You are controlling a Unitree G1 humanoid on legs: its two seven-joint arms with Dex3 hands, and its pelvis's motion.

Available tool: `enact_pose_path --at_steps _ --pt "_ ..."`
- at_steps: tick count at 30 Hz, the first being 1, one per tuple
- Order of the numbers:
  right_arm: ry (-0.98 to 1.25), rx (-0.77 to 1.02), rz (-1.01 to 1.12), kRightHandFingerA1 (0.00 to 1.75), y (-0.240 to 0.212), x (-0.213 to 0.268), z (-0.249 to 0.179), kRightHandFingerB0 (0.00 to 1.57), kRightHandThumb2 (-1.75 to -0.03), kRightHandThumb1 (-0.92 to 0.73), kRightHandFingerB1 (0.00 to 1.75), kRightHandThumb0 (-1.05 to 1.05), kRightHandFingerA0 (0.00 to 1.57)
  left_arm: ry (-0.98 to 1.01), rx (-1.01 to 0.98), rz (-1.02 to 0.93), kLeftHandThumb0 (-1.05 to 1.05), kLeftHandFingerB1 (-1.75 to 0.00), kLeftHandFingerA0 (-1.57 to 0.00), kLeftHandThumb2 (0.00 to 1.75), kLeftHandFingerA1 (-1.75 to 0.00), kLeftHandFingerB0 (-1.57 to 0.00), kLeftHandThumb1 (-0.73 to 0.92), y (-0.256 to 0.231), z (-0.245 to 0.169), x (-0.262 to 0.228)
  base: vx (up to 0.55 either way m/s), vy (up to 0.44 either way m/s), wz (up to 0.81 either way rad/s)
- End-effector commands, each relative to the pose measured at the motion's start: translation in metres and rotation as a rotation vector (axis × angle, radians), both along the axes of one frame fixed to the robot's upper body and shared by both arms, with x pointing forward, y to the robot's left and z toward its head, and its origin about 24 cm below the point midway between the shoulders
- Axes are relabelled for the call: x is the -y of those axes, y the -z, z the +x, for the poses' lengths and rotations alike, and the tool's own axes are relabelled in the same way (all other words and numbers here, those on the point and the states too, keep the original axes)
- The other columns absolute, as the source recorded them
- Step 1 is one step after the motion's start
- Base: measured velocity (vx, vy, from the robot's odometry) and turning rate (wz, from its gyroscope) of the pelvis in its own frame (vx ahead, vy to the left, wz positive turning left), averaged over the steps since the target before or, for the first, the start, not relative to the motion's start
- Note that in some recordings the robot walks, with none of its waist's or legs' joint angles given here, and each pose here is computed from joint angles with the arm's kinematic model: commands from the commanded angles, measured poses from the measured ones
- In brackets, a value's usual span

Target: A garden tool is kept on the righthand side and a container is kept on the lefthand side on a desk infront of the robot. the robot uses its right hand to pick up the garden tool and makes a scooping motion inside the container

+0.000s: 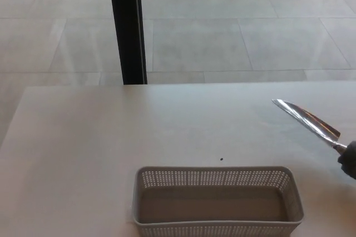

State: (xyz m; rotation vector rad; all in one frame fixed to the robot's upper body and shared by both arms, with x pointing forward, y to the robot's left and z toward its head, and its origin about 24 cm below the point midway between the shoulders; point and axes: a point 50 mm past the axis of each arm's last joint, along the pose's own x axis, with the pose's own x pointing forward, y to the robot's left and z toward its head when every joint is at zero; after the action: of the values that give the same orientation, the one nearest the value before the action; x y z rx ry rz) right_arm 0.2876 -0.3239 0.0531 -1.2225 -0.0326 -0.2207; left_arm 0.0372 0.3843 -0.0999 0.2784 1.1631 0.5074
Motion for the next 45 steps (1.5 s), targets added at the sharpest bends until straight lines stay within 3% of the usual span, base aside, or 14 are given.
enact_pose_path --at_steps 1,8,9,13,14,17,23,24,27,29,31,34,36,45 --pt "-0.073 0.151 0.040 1.75 -0.041 0.003 0.005 0.69 -1.02 -0.59 1.57 -0.14 0.85 -0.014 0.004 0.014 -0.51 -0.45 -0.65 0.58 -0.68 -0.63 0.61 -0.004 -0.003 -0.006 0.00 0.000 0.00" --pt "-0.252 0.268 -0.120 1.75 -0.093 -0.006 0.004 0.68 -1.06 -0.53 1.62 -0.10 0.84 -0.006 0.003 0.028 -0.52 -0.44 -0.61 0.59 -0.64 -0.59 0.62 -0.007 -0.001 -0.010 0.00 0.000 0.00" --pt "-0.268 0.275 -0.141 1.40 -0.097 -0.006 0.003 0.96 -1.09 -0.47 1.28 -0.16 1.17 0.007 -0.003 0.033 -0.52 -0.44 -0.57 0.59 -0.62 -0.59 0.62 -0.008 -0.001 -0.010 0.00 0.000 0.00" --pt "-0.321 0.302 -0.225 1.39 -0.107 -0.006 -0.002 0.96 -1.07 -0.48 1.27 -0.14 1.18 0.020 0.003 0.033 -0.54 -0.45 -0.61 0.58 -0.68 -0.59 0.62 -0.008 0.000 -0.010 0.00 0.000 0.00" --pt "-0.372 0.292 -0.313 1.75 -0.112 -0.005 -0.007 0.68 -1.00 -0.49 1.63 -0.06 0.82 0.021 -0.008 0.035 -0.53 -0.43 -0.61 0.59 -0.64 -0.58 0.62 -0.008 0.000 -0.010 0.00 0.000 0.00" --pt "-0.433 0.245 -0.432 1.75 -0.115 -0.005 -0.012 0.67 -0.88 -0.47 1.63 -0.08 0.83 0.027 -0.004 0.040 -0.55 -0.44 -0.52 0.59 -0.65 -0.56 0.61 -0.009 0.001 -0.011 0.00 0.000 0.00" --pt "-0.573 0.110 -0.629 1.69 -0.102 -0.004 -0.025 0.74 -0.69 -0.58 1.47 -0.17 0.83 0.010 0.004 0.027 -0.54 -0.45 -0.59 0.59 -0.67 -0.59 0.61 -0.010 -0.001 -0.013 0.00 0.000 0.00" --pt "-0.598 0.070 -0.654 1.61 -0.097 -0.002 -0.030 0.72 -0.74 -0.52 1.30 -0.17 0.99 0.011 -0.004 0.030 -0.53 -0.43 -0.56 0.58 -0.61 -0.58 0.61 -0.010 -0.002 -0.013 0.00 0.000 0.00" --pt "-0.615 0.083 -0.725 1.60 -0.095 0.002 -0.030 0.79 -0.70 -0.50 1.37 -0.19 0.89 0.011 -0.006 0.031 -0.52 -0.44 -0.64 0.58 -0.65 -0.61 0.62 -0.009 -0.002 -0.012 0.00 0.000 0.00" --pt "-0.612 0.081 -0.772 1.56 -0.100 0.003 -0.027 0.95 -0.58 -0.54 0.74 -0.27 0.97 -0.010 0.011 0.028 -0.51 -0.45 -0.70 0.59 -0.76 -0.62 0.62 -0.009 -0.001 -0.012 0.00 0.000 0.00" --pt "-0.612 0.078 -0.773 1.64 -0.102 0.003 -0.026 0.93 -0.62 -0.56 0.84 -0.27 0.93 0.001 0.017 0.032 -0.52 -0.46 -0.73 0.59 -0.88 -0.60 0.62 -0.010 0.000 -0.013 0.00 0.000 0.00" --pt "-0.596 0.118 -0.815 1.73 -0.113 0.002 -0.022 0.86 -0.59 -0.59 1.06 -0.26 0.87 0.026 0.003 0.042 -0.52 -0.44 -0.61 0.59 -0.65 -0.55 0.64 -0.012 0.004 -0.015 0.00 0.000 0.00" --pt "-0.600 0.146 -0.834 1.65 -0.119 0.000 -0.020 0.96 -0.60 -0.56 0.84 -0.29 0.88 0.008 0.016 0.036 -0.52 -0.45 -0.61 0.59 -0.66 -0.61 0.63 -0.012 0.003 -0.014 0.00 0.000 0.00" --pt "-0.638 0.229 -0.890 1.59 -0.130 0.000 -0.017 1.01 -0.57 -0.54 0.78 -0.31 0.93 0.016 0.016 0.050 -0.52 -0.44 -0.66 0.59 -0.68 -0.61 0.63 -0.014 0.013 -0.017 0.00 0.000 0.00"
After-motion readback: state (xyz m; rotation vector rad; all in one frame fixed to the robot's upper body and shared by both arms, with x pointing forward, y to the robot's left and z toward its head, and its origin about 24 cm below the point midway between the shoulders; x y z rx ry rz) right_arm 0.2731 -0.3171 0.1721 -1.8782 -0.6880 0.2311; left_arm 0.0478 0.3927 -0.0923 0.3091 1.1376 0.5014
